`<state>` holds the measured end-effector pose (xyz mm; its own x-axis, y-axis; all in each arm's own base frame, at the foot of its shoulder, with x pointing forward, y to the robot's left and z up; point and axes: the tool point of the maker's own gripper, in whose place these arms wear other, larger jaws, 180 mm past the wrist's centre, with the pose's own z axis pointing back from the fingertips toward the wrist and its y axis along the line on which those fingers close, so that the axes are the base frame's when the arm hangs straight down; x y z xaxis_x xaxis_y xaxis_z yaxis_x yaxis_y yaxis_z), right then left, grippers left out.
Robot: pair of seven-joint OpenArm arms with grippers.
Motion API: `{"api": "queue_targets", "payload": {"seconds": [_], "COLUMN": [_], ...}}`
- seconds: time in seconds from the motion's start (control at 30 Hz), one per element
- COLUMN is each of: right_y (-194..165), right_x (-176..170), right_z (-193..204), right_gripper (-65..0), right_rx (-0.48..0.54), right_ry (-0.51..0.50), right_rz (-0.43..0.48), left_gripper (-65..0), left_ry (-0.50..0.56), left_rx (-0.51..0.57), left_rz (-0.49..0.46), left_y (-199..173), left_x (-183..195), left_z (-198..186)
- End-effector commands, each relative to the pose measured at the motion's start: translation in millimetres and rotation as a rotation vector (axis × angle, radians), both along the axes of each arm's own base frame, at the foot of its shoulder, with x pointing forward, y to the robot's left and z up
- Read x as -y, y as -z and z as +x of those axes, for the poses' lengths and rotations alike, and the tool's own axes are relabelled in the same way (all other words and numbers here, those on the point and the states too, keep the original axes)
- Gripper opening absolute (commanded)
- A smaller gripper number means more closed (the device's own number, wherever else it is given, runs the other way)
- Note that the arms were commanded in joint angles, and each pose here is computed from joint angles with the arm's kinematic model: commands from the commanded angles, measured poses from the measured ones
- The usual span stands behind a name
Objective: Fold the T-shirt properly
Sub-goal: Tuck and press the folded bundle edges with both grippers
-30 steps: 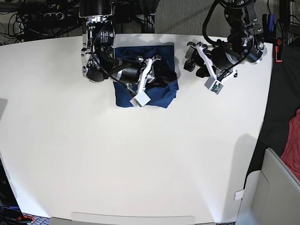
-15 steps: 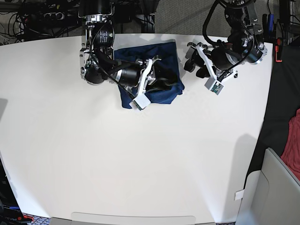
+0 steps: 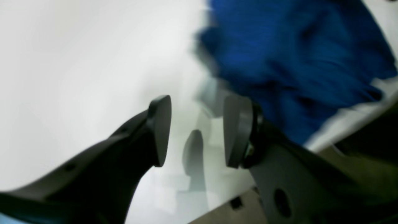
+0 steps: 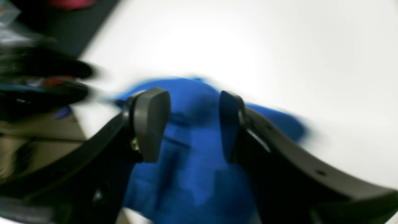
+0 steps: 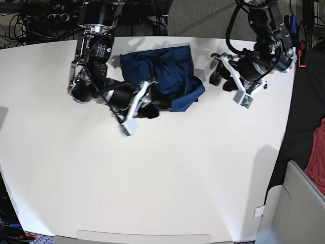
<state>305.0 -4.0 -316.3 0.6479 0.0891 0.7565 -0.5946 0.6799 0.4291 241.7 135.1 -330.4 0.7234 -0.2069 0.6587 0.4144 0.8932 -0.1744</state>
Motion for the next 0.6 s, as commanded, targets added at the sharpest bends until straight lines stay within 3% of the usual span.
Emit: {"api": "queue_targets", "payload": {"seconds": [0.0, 0.13, 0.2, 0.37, 0.57], "right_y": [-22, -18, -14, -9, -7], "right_x": [6, 56, 73, 86, 80], "right_z": [15, 28, 28, 24, 24], "right_gripper": [-35.9, -35.9, -35.9, -35.9, -35.9], "right_rx": [0.081, 0.104, 0.101, 0.092, 0.089], "right_ry": [0.03, 0.128, 0.151, 0.152, 0.138], "right_rz": [0.042, -0.05, -0.083, -0.124, -0.134], "left_gripper": [-39.6, -39.6, -39.6, -39.6, -39.6], "left_ry": [0.044, 0.105, 0.138, 0.223, 0.214], "left_rx": [0.069, 0.107, 0.107, 0.066, 0.005], "left_rz": [-0.055, -0.214, -0.248, -0.277, -0.303], "left_y": [-18, -36, -39, -32, -17], "left_x": [13, 40, 52, 79, 84], "left_z": [5, 4, 2, -9, -15]}}
